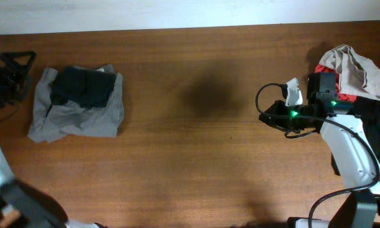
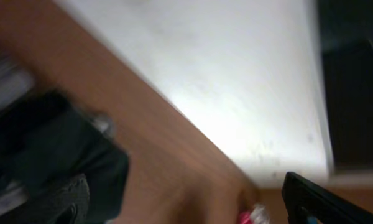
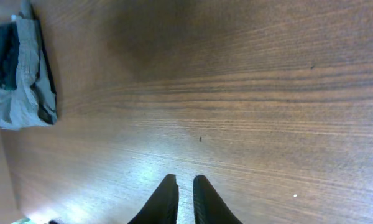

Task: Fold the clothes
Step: 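Release the bundle and press it down with the left gripper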

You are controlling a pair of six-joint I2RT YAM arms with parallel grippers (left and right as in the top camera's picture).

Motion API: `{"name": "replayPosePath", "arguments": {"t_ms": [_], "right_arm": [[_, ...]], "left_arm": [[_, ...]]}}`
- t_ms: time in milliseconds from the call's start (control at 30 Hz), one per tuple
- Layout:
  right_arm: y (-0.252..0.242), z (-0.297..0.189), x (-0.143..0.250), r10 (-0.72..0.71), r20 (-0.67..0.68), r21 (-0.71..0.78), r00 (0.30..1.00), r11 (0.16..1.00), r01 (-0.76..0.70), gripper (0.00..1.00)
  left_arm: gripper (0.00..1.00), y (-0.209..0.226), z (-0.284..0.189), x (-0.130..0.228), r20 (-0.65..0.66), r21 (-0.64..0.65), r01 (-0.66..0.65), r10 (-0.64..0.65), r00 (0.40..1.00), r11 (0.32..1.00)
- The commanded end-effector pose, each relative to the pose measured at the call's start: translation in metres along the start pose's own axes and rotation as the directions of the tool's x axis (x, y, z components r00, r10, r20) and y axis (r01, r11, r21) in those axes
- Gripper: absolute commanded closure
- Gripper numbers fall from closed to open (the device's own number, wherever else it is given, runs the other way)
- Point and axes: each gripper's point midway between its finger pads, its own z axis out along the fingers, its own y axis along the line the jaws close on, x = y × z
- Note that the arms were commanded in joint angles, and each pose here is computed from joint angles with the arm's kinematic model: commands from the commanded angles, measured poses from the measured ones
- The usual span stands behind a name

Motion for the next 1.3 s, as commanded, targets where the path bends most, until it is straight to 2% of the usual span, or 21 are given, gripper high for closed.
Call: {"name": "replayPosePath", "arguments": {"t_ms": [0, 67, 200, 267, 333, 400, 433, 533, 600, 667, 700, 733, 767, 833, 1000, 1100, 1267], "right_arm": [[0.012, -0.016, -0.012, -0.106, 0.058, 0.002, 0.993, 0.994, 0.106, 0.84], [0.023, -0.029, -0.021, -0.132, 0.099, 0.000, 0.986, 0.991, 0.133, 0.84], [0.054, -0.072, -0.042, -0.210, 0.223, 0.010, 0.952, 0.977, 0.213, 0.84], [0.067, -0.095, -0.050, -0.254, 0.284, 0.037, 0.924, 0.966, 0.255, 0.84], [0.083, -0.126, -0.056, -0.329, 0.357, 0.088, 0.874, 0.944, 0.319, 0.84], [0.096, -0.156, -0.061, -0.393, 0.422, 0.154, 0.817, 0.919, 0.363, 0.84], [0.104, -0.178, -0.061, -0.444, 0.460, 0.209, 0.769, 0.896, 0.392, 0.84], [0.120, -0.216, -0.055, -0.489, 0.531, 0.277, 0.692, 0.872, 0.403, 0.84], [0.128, -0.232, -0.046, -0.511, 0.561, 0.297, 0.651, 0.858, 0.418, 0.84], [0.133, -0.242, -0.038, -0.529, 0.578, 0.310, 0.622, 0.847, 0.432, 0.80], [0.135, -0.245, -0.035, -0.531, 0.583, 0.312, 0.614, 0.845, 0.434, 0.69], [0.136, -0.248, -0.032, -0.533, 0.589, 0.315, 0.607, 0.843, 0.436, 0.54], [0.138, -0.251, -0.029, -0.535, 0.593, 0.316, 0.601, 0.842, 0.437, 0.33], [0.140, -0.255, -0.025, -0.538, 0.601, 0.319, 0.590, 0.839, 0.440, 0.01], [0.138, -0.254, -0.021, -0.535, 0.593, 0.315, 0.602, 0.842, 0.437, 0.01], [0.136, -0.250, -0.019, -0.529, 0.581, 0.310, 0.619, 0.846, 0.433, 0.01], [0.132, -0.246, -0.015, -0.520, 0.562, 0.303, 0.642, 0.853, 0.426, 0.01]], "left_arm": [[0.01, -0.051, -0.022, 0.008, 0.035, -0.011, -0.333, 0.333, 0.942, 0.943], [0.01, -0.062, -0.032, 0.011, 0.048, -0.089, -0.412, 0.417, 0.908, 0.907], [0.03, -0.096, -0.052, 0.029, 0.037, -0.207, -0.597, 0.616, 0.787, 0.775], [0.11, -0.109, -0.060, 0.040, 0.013, -0.244, -0.662, 0.685, 0.729, 0.709], [0.29, -0.121, -0.071, 0.056, -0.026, -0.293, -0.721, 0.749, 0.662, 0.627], [0.40, -0.129, -0.083, 0.073, -0.080, -0.352, -0.758, 0.789, 0.609, 0.549], [0.43, -0.131, -0.093, 0.084, -0.122, -0.394, -0.773, 0.805, 0.581, 0.497], [0.42, -0.135, -0.113, 0.107, -0.186, -0.454, -0.783, 0.814, 0.550, 0.425], [0.34, -0.144, -0.115, 0.125, -0.197, -0.412, -0.809, 0.826, 0.529, 0.420], [0.28, -0.148, -0.115, 0.141, -0.203, -0.376, -0.812, 0.815, 0.543, 0.448], [0.20, -0.148, -0.116, 0.148, -0.215, -0.361, -0.812, 0.806, 0.551, 0.458], [0.01, -0.146, -0.116, 0.153, -0.232, -0.350, -0.814, 0.799, 0.555, 0.464], [0.01, -0.144, -0.116, 0.157, -0.247, -0.343, -0.815, 0.793, 0.557, 0.466], [0.01, -0.138, -0.117, 0.162, -0.276, -0.338, -0.817, 0.781, 0.561, 0.468], [0.01, -0.134, -0.116, 0.168, -0.301, -0.325, -0.818, 0.768, 0.565, 0.475], [0.01, -0.146, -0.108, 0.175, -0.275, -0.252, -0.825, 0.780, 0.562, 0.506], [0.01, -0.142, -0.109, 0.177, -0.289, -0.253, -0.824, 0.774, 0.564, 0.507]]}}
